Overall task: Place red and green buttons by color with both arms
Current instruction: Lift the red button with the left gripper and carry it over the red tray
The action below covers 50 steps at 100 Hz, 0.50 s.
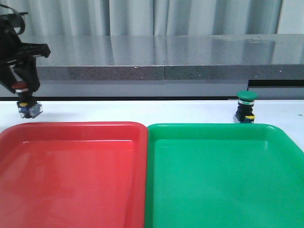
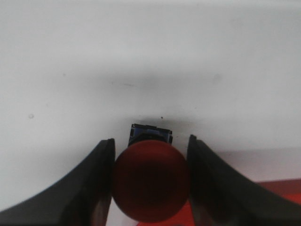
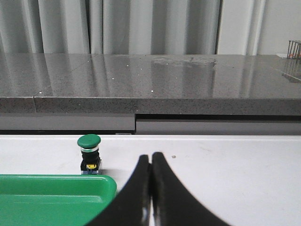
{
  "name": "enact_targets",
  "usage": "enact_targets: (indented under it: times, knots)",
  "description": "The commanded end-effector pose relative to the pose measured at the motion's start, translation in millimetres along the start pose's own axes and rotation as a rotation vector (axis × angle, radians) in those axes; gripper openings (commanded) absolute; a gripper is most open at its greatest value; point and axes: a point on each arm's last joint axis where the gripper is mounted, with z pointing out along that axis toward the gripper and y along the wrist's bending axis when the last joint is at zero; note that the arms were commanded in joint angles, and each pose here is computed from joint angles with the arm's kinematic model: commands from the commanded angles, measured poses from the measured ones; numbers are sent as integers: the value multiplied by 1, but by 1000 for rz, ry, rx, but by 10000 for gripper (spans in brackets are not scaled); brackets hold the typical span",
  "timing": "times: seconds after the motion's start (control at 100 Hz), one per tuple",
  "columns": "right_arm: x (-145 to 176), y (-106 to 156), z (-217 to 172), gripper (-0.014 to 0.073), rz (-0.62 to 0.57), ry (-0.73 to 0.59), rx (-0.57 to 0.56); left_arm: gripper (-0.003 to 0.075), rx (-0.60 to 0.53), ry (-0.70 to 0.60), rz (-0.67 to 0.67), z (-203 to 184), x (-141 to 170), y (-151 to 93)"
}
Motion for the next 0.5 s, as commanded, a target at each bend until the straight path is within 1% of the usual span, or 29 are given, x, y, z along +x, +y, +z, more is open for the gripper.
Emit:
enact_targets:
  times: [0.0, 0.12, 0.25, 0.37, 0.49]
  knots:
    - [-14, 1, -3, -64, -10, -114, -6, 132, 47, -174, 9, -57, -15, -18]
    - [-14, 1, -3, -64, -10, -114, -6, 132, 62, -207, 43, -81, -6, -31]
    - [-14, 1, -3, -64, -10, -114, -6, 132, 83, -208, 77, -95, 18, -45]
    - [-14, 1, -3, -64, -10, -114, -6, 132, 97, -158, 110, -95, 46, -55]
    - [-14, 1, -3, -64, -10, -114, -6, 132, 110, -98, 148, -86, 75, -65]
